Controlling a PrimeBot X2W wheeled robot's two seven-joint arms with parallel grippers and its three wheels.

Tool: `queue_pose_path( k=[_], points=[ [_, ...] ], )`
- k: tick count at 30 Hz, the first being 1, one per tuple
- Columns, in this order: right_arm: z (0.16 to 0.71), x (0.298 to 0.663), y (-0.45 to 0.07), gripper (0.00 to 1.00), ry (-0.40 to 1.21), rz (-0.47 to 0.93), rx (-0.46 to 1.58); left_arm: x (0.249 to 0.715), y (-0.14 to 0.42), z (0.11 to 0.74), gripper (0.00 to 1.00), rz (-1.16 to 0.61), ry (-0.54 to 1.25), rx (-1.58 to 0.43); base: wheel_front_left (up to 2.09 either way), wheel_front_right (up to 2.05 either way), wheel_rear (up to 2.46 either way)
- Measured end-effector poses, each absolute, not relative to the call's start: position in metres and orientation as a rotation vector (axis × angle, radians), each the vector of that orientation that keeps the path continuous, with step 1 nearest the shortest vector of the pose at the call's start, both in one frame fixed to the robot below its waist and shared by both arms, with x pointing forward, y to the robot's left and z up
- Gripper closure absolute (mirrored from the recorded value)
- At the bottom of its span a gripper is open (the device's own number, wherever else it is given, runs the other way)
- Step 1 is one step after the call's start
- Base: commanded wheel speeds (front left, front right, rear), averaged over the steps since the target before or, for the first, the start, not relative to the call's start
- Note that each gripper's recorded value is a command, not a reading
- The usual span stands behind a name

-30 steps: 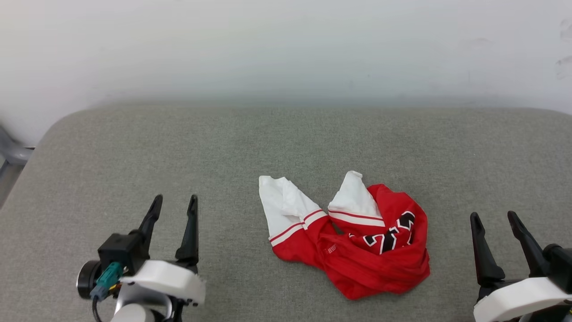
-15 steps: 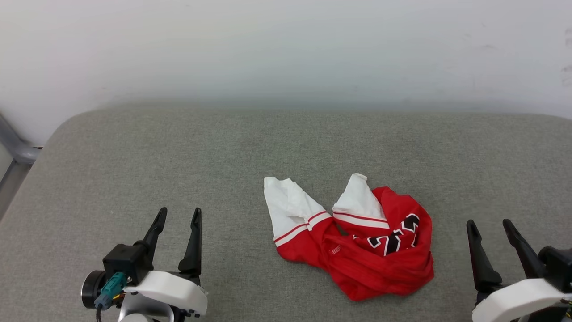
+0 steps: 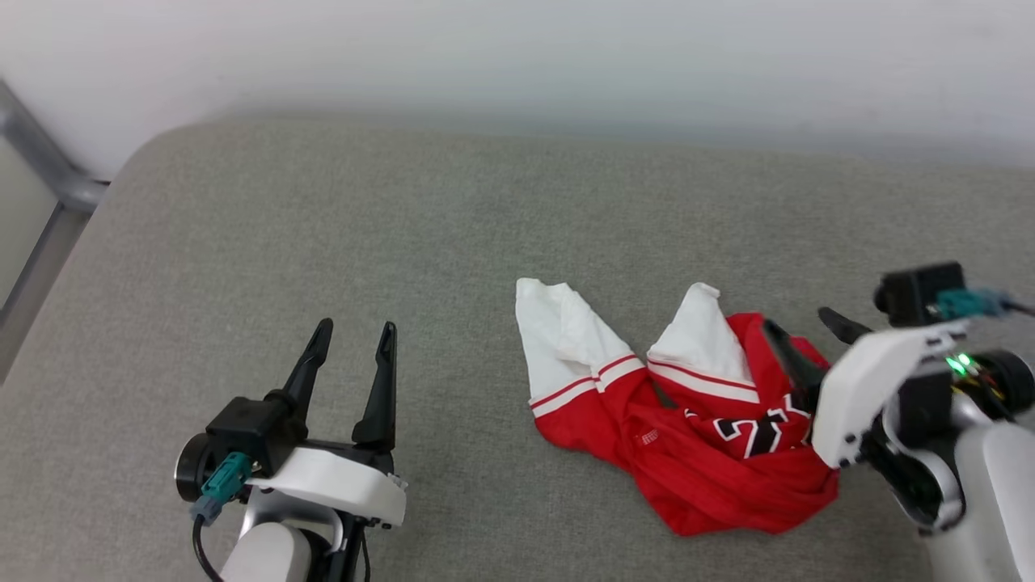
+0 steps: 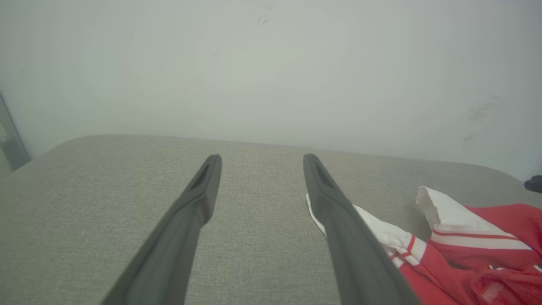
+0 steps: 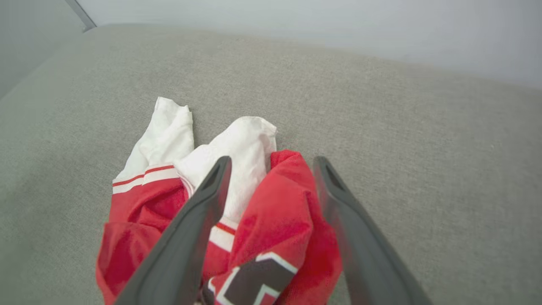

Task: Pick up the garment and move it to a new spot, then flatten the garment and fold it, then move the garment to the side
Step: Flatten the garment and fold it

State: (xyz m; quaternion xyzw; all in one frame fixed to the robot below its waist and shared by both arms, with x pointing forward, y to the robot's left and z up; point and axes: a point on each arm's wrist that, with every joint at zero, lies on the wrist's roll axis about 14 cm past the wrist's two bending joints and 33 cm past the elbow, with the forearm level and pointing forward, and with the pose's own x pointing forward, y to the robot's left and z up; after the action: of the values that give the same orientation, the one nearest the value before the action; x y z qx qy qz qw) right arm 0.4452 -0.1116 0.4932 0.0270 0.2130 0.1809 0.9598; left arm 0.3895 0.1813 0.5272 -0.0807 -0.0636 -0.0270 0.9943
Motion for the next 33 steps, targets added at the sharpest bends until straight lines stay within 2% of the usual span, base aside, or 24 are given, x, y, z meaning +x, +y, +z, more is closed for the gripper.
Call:
queue_pose_path(
  k=[4, 8, 14, 15, 16, 17, 25, 33],
  points=[
    [0.475, 0.457, -0.08, 0.0, 0.578, 0.485, -0.014, 0.395, 0.181, 0.52, 0.0, -0.054, -0.111, -0.168, 0.0, 0.0, 0.0],
    [0.444, 0.453, -0.061, 0.0, 0.752, 0.572, -0.078, 0.401, 0.182, 0.515, 0.0, -0.049, -0.098, -0.167, 0.0, 0.0, 0.0],
    [0.401, 0.432, -0.063, 0.0, 0.999, 0.602, -0.13, 0.405, 0.184, 0.507, 0.0, -0.047, -0.078, -0.163, 0.0, 0.0, 0.0],
    [0.4, 0.431, -0.063, 0.22, 1.003, 0.606, -0.125, 0.405, 0.184, 0.506, 0.0, -0.048, -0.076, -0.164, 0.0, 0.0, 0.0],
    [0.402, 0.433, -0.062, 0.84, 0.99, 0.607, -0.119, 0.406, 0.184, 0.506, 0.0, -0.048, -0.075, -0.164, 0.0, 0.0, 0.0],
    [0.403, 0.434, -0.061, 1.0, 0.981, 0.608, -0.114, 0.406, 0.183, 0.505, 0.0, -0.05, -0.074, -0.162, 0.0, 0.0, 0.0],
    [0.461, 0.474, -0.063, 1.0, 0.672, 0.568, -0.059, 0.41, 0.177, 0.507, 0.0, -0.07, -0.083, -0.169, 0.0, 0.0, 0.0],
    [0.518, 0.499, -0.14, 1.0, 0.413, 0.333, 0.032, 0.411, 0.165, 0.509, 0.0, -0.101, -0.087, -0.171, 0.0, 0.0, 0.0]
  ],
)
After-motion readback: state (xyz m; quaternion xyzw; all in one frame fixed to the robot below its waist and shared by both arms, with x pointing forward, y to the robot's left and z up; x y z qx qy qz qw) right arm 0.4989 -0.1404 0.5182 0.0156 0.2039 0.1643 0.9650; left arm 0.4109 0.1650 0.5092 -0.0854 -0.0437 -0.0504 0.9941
